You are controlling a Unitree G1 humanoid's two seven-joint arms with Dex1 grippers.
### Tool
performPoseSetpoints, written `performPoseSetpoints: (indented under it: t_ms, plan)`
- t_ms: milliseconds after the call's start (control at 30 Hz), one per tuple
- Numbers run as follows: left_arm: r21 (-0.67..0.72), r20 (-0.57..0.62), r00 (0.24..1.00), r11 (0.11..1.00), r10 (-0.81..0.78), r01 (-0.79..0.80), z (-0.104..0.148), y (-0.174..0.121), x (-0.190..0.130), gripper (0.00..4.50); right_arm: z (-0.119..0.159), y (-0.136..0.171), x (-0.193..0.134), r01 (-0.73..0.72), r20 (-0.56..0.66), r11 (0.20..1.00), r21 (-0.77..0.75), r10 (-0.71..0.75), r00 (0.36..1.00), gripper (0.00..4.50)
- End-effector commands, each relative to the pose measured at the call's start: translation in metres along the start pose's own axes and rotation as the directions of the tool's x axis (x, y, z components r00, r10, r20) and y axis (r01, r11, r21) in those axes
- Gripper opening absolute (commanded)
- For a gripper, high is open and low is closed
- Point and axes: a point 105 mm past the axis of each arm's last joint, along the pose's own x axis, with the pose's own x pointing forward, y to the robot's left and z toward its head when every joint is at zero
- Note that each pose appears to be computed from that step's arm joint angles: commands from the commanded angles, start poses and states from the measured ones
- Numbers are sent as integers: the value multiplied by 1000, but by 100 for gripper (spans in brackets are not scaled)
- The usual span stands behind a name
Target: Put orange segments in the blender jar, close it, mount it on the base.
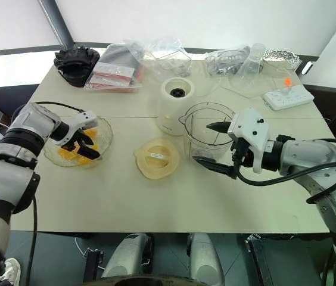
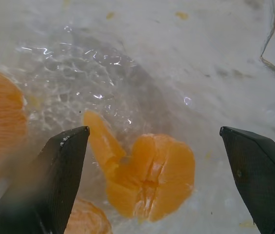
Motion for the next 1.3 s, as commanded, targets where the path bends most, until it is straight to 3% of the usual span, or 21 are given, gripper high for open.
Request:
performPoseSetpoints:
  t_ms: [33, 500, 833, 933, 1300]
  plan:
    - [8, -14, 1000, 1000, 27, -27, 2, 3, -1, 450, 10, -1, -4, 24, 17, 999, -45, -23, 1000, 447]
    - [-129, -19, 997, 989, 75, -77, -11, 11, -1, 450, 11, -2, -4, 63, 19, 997, -54, -62, 998, 447]
    - [-74, -84, 992, 993, 89, -95, -24, 13, 2, 450, 12, -5, -3, 94, 23, 994, -60, -93, 995, 447]
    - [-25, -107, 990, 995, 93, -96, -27, 14, 2, 371, 12, -6, -3, 98, 23, 993, -61, -97, 995, 450]
    - [42, -131, 989, 997, 66, -61, -30, 10, 6, 371, 12, -8, -2, 115, 25, 991, -69, -113, 993, 450]
